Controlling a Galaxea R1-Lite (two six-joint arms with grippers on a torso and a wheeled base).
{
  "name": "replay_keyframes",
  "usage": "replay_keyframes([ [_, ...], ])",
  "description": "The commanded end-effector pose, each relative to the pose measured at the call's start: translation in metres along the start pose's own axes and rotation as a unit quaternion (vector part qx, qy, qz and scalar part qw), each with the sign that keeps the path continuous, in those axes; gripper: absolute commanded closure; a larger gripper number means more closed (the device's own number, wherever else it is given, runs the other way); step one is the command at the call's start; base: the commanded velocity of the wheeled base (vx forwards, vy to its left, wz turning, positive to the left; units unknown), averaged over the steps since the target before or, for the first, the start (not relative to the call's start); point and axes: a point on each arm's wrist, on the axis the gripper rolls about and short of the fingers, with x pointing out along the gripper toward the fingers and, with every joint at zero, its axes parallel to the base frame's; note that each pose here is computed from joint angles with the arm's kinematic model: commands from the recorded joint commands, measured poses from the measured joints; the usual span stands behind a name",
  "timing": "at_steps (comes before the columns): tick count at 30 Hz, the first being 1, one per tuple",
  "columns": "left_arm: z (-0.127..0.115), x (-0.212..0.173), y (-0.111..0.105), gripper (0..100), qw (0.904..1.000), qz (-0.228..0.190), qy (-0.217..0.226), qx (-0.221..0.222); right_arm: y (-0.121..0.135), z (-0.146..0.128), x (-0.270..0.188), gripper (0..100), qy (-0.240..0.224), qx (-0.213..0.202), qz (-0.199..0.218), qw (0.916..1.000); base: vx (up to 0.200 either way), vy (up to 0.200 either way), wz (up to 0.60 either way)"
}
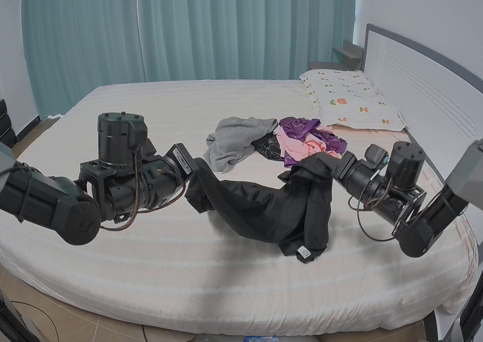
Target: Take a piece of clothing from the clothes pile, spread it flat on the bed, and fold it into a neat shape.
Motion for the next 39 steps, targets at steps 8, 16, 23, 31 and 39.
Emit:
replay_keyframes([
  [8,-0.041,0.019,0.046,100,0.9969,0.037,0.061,-0.033,-0.026,-0.043,-0.001,100,0.051,0.017,-0.054,0.9971,0.000,0.000,0.00],
  [16,-0.047,0.012,0.052,100,0.9948,0.047,0.076,-0.048,-0.028,-0.046,-0.005,100,0.047,0.016,-0.059,0.9971,-0.075,0.000,0.00],
  [23,-0.048,0.014,0.055,100,0.9940,0.050,0.082,-0.053,-0.029,-0.046,-0.006,100,0.049,0.017,-0.059,0.9969,-0.171,0.000,0.00],
  [31,-0.049,0.014,0.055,100,0.9939,0.049,0.083,-0.053,-0.030,-0.048,-0.006,100,0.052,0.018,-0.061,0.9966,0.000,0.000,0.00],
  [39,-0.046,0.012,0.051,100,0.9929,0.044,0.077,-0.079,-0.029,-0.049,-0.007,100,0.055,0.018,-0.061,0.9965,0.000,0.050,0.00],
])
